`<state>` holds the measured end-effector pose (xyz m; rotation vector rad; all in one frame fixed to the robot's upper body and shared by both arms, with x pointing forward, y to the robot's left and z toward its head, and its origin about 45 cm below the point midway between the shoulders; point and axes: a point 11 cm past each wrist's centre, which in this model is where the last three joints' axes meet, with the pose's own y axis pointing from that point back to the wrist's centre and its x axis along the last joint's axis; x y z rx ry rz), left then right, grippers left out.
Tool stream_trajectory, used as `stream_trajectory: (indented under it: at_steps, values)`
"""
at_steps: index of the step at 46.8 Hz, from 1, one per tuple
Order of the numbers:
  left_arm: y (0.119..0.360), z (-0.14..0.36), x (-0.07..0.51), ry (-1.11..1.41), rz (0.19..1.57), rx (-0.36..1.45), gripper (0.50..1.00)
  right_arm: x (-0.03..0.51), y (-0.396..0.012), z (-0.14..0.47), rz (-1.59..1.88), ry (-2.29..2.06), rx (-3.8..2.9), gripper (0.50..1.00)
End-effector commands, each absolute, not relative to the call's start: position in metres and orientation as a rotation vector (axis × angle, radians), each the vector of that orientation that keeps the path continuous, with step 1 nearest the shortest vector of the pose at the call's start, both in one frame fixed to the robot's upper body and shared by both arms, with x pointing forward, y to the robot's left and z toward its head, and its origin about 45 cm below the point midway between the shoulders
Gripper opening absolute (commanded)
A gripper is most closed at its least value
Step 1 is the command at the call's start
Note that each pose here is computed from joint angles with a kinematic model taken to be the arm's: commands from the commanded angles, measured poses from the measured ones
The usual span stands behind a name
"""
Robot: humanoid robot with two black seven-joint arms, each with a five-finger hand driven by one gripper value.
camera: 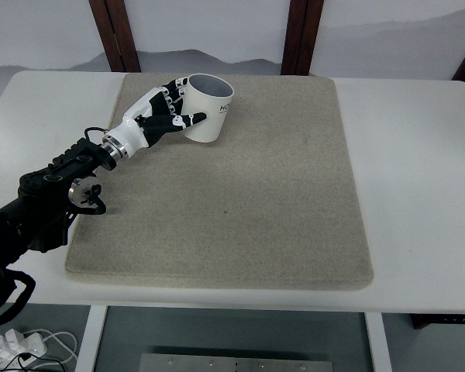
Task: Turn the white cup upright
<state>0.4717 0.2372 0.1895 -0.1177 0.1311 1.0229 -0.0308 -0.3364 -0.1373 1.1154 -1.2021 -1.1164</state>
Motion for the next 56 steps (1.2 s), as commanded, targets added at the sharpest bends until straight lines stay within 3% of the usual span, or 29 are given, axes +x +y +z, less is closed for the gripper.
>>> stream_trajectory:
  at_steps: [1, 25, 39, 56]
  values:
    - [0.238, 0.19, 0.472, 0.132, 1.027, -0.121, 0.983, -0.031, -0.336, -0.137, -1.116, -1.202, 1.115, 0.952]
    - [0.237, 0.196, 0.475, 0.136, 1.031, -0.155, 0.996, -0.031, -0.336, -0.137, -1.116, -1.202, 1.115, 0.952]
    - [0.238, 0.238, 0.492, 0.094, 1.012, -0.242, 0.996, -0.031, -0.336, -0.137, -1.116, -1.202, 1.115, 0.952]
    - [0.283, 0.302, 0.511, 0.017, 1.079, -0.373, 0.996, -0.031, -0.336, -0.137, -1.117, -1.203, 1.115, 0.952]
